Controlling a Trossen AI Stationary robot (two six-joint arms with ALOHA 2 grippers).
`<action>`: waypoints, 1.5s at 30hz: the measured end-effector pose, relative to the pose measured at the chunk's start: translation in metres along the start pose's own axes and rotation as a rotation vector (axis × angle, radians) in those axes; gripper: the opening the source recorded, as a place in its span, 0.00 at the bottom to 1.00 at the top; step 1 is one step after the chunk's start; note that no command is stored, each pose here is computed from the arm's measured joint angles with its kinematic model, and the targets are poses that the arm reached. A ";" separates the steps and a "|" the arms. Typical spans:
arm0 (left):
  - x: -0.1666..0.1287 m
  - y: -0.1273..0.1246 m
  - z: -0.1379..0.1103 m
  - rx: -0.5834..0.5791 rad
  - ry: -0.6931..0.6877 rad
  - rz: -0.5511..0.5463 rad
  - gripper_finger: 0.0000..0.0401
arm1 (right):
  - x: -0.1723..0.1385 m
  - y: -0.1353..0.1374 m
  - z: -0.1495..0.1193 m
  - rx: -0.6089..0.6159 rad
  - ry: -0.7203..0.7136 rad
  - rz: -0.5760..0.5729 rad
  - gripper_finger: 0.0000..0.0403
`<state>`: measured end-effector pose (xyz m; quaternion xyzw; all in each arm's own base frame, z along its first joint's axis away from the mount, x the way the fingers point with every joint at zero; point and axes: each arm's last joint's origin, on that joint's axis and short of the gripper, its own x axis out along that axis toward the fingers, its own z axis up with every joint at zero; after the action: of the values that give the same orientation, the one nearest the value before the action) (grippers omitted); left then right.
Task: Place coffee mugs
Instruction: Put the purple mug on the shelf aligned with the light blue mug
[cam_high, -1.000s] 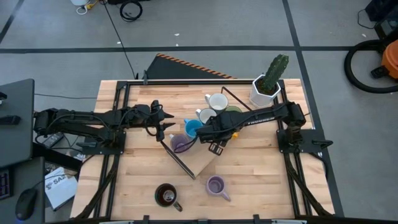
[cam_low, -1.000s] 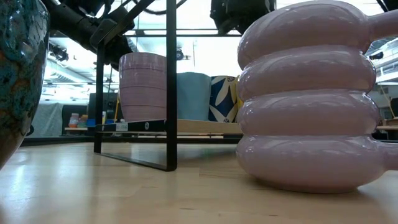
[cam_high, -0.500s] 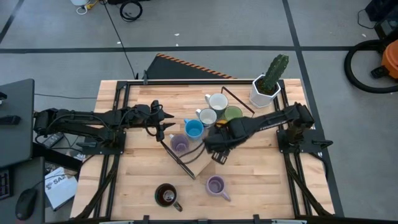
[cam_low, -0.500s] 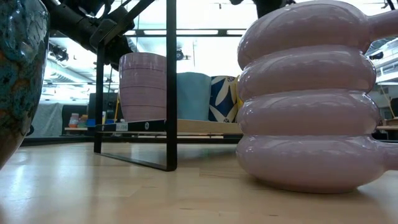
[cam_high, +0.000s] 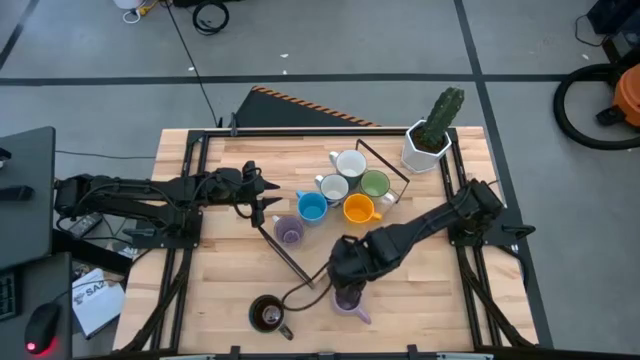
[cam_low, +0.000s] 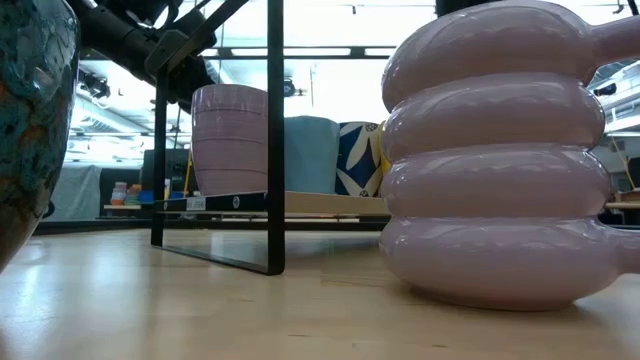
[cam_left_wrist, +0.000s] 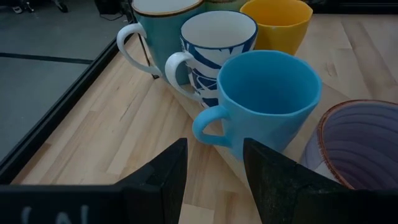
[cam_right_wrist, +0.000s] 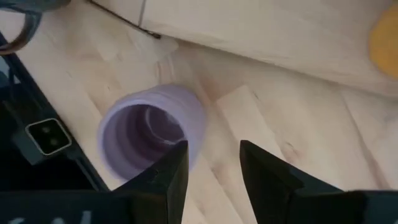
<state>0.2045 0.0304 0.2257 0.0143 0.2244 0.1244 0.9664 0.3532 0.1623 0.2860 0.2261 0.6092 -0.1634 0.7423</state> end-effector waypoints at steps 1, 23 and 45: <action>0.000 0.000 0.000 -0.001 -0.004 0.000 0.40 | 0.000 0.003 -0.001 0.002 -0.002 0.004 0.36; 0.000 0.002 0.001 -0.020 -0.013 0.013 0.40 | -0.019 0.047 -0.014 0.001 -0.143 0.093 0.34; 0.000 0.002 -0.001 -0.049 0.007 0.012 0.40 | 0.004 0.071 -0.041 -0.269 -0.206 0.015 0.34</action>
<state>0.2040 0.0325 0.2252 -0.0083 0.2244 0.1358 0.9650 0.3566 0.2442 0.2849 0.1114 0.5447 -0.0971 0.8255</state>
